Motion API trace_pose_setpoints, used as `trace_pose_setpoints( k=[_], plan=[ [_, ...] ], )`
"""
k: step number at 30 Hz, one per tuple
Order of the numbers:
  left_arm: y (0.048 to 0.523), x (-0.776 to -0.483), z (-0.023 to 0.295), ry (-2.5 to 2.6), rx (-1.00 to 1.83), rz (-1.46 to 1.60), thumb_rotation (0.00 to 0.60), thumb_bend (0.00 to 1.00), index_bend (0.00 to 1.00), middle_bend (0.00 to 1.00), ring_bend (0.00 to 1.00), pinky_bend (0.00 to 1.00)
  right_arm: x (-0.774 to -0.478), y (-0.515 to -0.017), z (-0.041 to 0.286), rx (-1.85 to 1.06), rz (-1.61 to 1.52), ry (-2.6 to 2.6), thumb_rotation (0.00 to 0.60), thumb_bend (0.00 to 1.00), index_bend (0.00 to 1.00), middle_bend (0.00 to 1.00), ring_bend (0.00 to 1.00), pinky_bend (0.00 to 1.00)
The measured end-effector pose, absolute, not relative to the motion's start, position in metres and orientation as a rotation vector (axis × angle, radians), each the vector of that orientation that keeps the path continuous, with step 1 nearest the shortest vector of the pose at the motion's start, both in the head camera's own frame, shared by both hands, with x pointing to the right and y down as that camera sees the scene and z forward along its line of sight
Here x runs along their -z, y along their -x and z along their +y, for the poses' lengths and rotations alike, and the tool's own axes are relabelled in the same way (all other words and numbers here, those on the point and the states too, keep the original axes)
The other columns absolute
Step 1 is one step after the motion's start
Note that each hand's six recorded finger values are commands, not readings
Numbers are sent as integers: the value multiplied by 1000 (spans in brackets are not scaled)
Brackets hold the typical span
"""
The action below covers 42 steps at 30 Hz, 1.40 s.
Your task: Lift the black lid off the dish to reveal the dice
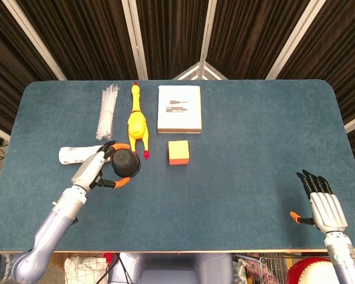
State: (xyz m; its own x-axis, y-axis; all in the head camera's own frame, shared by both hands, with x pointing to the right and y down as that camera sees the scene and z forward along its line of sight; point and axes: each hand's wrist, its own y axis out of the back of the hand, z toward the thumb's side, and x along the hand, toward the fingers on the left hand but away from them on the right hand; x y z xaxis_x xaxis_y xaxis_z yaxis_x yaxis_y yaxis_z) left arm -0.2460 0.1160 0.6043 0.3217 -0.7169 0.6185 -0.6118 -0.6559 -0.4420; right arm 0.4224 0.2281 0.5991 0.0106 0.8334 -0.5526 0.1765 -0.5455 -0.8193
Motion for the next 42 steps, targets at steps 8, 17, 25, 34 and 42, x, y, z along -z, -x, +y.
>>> trace_pose_setpoints(
  k=[8, 17, 25, 34, 42],
  plan=[
    [244, -605, 93, 2409, 1188, 1287, 600, 596, 216, 438, 0, 0, -594, -428, 231, -1579, -1061, 1741, 600, 190, 60, 30, 71, 0],
    [226, -537, 117, 2550, 1018, 1275, 600, 596, 229, 433, 0, 0, -591, -426, 232, -1557, -1070, 1756, 600, 190, 60, 31, 71, 0],
    [256, -615, 133, 2541, 1241, 1205, 600, 596, 230, 432, 0, 0, -596, -425, 232, -1575, -1053, 1752, 600, 189, 60, 30, 71, 0],
    [270, -574, 82, 2432, 1005, 1530, 600, 596, 226, 437, 0, 0, -594, -428, 232, -1578, -1063, 1743, 600, 189, 60, 31, 71, 0],
    [266, -568, 110, 2546, 1041, 1403, 600, 596, 229, 432, 0, 0, -595, -422, 233, -1572, -1049, 1751, 600, 189, 60, 31, 71, 0]
  ],
)
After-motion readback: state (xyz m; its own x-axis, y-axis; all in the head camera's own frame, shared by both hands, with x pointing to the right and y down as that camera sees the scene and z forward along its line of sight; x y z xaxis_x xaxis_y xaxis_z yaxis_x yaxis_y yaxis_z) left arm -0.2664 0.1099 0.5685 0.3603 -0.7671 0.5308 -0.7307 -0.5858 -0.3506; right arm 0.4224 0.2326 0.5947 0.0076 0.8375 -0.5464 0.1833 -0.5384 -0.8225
